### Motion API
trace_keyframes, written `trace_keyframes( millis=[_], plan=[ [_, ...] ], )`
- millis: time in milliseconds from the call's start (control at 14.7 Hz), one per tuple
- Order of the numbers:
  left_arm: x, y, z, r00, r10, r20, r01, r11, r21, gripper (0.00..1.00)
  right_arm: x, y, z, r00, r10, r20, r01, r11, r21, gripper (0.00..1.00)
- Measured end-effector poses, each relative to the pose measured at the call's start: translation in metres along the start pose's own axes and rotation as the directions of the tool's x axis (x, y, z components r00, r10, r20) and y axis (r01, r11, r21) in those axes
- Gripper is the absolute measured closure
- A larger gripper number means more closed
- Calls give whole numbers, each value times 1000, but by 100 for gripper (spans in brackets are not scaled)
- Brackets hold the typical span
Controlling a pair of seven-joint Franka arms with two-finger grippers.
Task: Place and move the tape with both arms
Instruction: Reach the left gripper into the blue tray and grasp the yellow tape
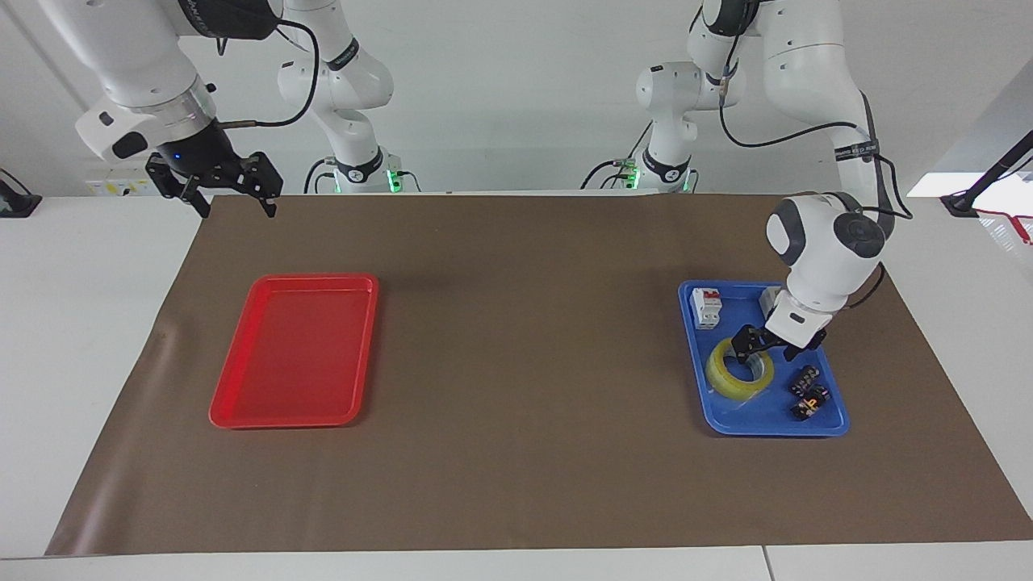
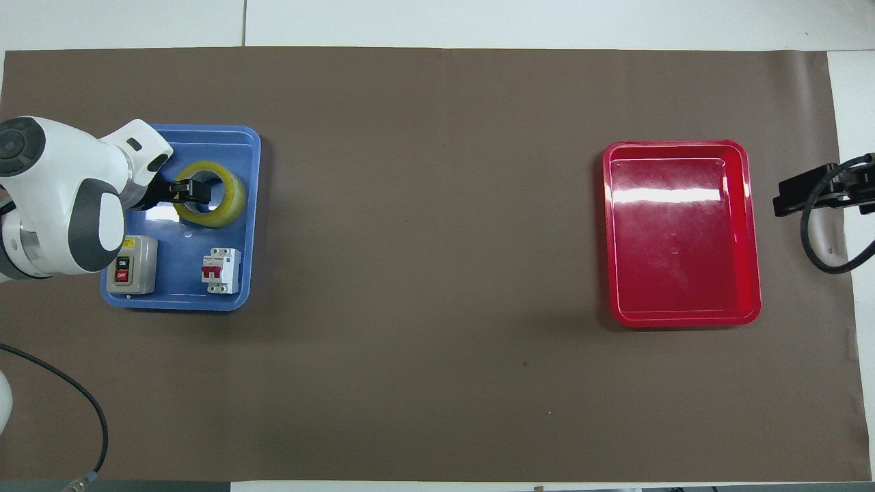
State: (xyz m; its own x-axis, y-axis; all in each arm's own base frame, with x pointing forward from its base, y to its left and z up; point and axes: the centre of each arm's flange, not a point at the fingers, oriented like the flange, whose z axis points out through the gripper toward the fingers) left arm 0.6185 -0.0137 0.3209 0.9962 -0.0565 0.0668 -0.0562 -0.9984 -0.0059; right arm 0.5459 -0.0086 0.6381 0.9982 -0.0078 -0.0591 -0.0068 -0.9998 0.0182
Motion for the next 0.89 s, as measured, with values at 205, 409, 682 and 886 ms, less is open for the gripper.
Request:
trace_keyframes(
  millis=[205, 409, 682, 886],
  plan=[
    [0, 0, 6, 1000, -1, 5, 1, 1000, 0, 5, 0, 0, 0, 1000, 0, 0, 0, 1000, 0, 0],
    [0, 0, 6, 998, -62, 5, 62, 998, 0, 27, 0, 1, 0, 1000, 1, 0, -1, 1000, 0, 0],
    [1, 0, 4, 996, -91, 1, 91, 996, 0, 75, 0, 1, 0, 1000, 1, 0, -1, 1000, 0, 0],
    [1, 4, -11, 996, -87, 1, 87, 996, -2, 78, 0, 1, 0, 1000, 2, 0, -2, 1000, 0, 0]
  ],
)
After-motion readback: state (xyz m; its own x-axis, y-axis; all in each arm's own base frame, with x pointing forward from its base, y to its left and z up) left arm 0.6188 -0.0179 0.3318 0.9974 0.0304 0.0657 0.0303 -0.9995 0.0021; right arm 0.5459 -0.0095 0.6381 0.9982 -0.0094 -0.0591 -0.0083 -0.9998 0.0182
